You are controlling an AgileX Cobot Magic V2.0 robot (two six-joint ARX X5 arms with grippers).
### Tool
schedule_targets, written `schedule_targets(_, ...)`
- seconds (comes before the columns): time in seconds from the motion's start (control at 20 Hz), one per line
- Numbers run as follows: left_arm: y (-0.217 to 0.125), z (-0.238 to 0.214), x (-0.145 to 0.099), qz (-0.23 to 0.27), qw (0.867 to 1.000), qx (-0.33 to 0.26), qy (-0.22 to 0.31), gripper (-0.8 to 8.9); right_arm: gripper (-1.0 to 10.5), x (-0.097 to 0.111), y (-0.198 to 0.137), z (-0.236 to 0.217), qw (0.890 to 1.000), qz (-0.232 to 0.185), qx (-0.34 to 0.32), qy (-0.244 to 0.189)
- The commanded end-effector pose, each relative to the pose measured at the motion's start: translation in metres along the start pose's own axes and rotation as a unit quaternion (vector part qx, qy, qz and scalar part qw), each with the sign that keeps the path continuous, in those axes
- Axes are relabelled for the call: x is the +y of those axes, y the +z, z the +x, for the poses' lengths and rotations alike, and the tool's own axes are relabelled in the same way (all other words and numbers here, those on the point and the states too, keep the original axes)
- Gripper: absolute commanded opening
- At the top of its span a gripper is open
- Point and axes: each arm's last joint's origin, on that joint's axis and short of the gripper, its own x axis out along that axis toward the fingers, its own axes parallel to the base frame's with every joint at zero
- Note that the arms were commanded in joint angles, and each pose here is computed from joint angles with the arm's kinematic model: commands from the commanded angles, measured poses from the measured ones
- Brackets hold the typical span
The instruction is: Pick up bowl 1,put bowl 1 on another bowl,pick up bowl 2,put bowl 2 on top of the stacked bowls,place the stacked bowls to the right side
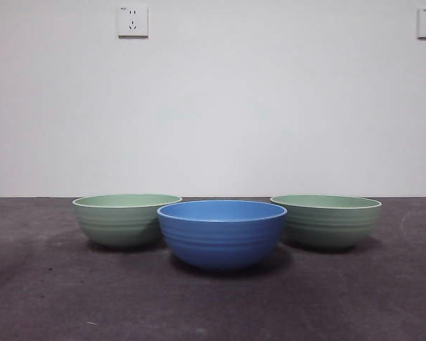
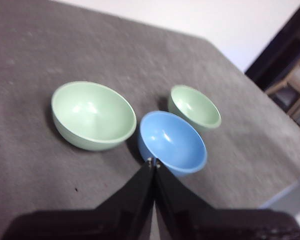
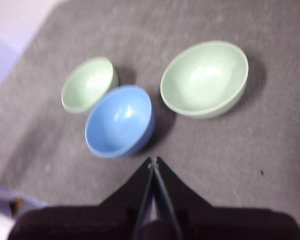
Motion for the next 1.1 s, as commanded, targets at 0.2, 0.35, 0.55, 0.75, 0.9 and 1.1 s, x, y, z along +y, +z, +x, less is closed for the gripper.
schedule_targets(0.2, 0.015, -0.002, -0.007, 0.040, 0.997, 0.057, -0.013, -0.07, -0.1, 0.008, 0.018, -0.006, 0.994, -0.074, 0.080, 0.002)
schedule_targets(0.35, 0.021, -0.004, -0.011, 0.044, 0.995, 0.090, -0.020, -0.07, -0.1, 0.009, 0.021, -0.007, 0.989, -0.083, 0.120, 0.003)
schedule_targets(0.55, 0.024, -0.005, -0.016, 0.044, 0.992, 0.118, -0.026, -0.07, -0.1, 0.009, 0.020, -0.005, 0.985, -0.082, 0.153, 0.006)
schedule_targets(0.75, 0.024, -0.005, -0.016, 0.044, 0.991, 0.127, -0.013, -0.03, 0.1, 0.009, 0.021, -0.004, 0.985, -0.083, 0.154, 0.007)
schedule_targets(0.9, 0.024, -0.005, -0.016, 0.042, 0.991, 0.126, -0.013, 1.33, 1.1, 0.009, 0.021, -0.004, 0.986, -0.071, 0.152, 0.005)
schedule_targets(1.1, 0.025, -0.005, -0.016, 0.037, 0.992, 0.123, -0.013, 6.00, 5.1, 0.009, 0.021, -0.004, 0.987, -0.055, 0.152, 0.003)
